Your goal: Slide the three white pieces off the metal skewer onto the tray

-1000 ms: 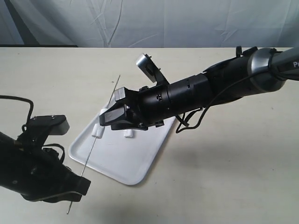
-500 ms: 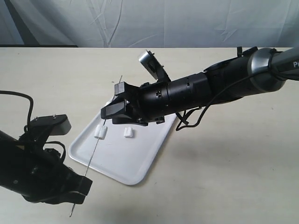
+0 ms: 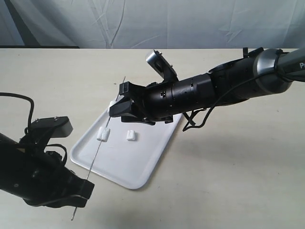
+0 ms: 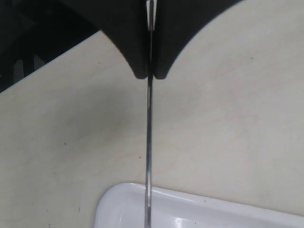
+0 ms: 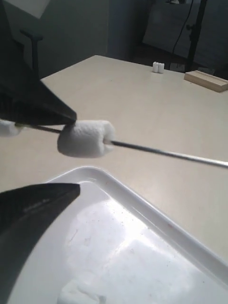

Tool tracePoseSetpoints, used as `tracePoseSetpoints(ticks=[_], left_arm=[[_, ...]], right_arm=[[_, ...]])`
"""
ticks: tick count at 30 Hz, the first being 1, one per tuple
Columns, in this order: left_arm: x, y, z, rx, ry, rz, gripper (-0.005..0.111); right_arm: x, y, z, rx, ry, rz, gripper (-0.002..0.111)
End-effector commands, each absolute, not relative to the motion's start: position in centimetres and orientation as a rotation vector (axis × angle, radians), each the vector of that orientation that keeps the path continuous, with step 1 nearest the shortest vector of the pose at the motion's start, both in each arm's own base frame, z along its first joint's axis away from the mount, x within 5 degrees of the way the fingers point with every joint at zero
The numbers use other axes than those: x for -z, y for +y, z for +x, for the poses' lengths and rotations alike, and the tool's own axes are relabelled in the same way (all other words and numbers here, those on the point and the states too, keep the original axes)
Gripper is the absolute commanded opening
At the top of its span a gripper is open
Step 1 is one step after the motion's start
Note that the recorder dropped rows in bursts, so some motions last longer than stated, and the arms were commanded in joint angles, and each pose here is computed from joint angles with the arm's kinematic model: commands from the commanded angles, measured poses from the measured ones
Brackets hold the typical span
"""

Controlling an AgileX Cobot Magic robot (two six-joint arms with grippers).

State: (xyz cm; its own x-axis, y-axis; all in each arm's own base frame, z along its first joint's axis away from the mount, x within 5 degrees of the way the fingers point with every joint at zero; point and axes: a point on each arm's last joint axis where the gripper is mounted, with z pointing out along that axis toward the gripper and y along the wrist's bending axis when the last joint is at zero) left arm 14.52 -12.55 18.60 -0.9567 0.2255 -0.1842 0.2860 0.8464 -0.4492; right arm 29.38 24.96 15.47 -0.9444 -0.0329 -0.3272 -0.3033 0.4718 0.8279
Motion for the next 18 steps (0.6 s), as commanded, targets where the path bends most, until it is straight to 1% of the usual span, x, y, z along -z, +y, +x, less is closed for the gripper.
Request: tracePoseSetpoints(ticks=[1, 6, 18], left_arm=[[-18.84, -12.92, 14.62, 0.781, 2.873, 0.412, 0.000], [-19.07, -13.28, 14.52, 0.850, 2.854, 0.420, 0.000], [-18.69, -12.96, 14.20, 0.812, 2.881, 0.462, 0.000]], right_arm=[[-15.85, 24.76, 29.57, -1.451, 2.436, -0.286, 0.039], [-15.89, 24.79, 29.52, -1.460, 2.434, -0.290, 0.039], [-15.91, 24.81, 29.50, -1.467, 2.434, -0.290, 0.039]])
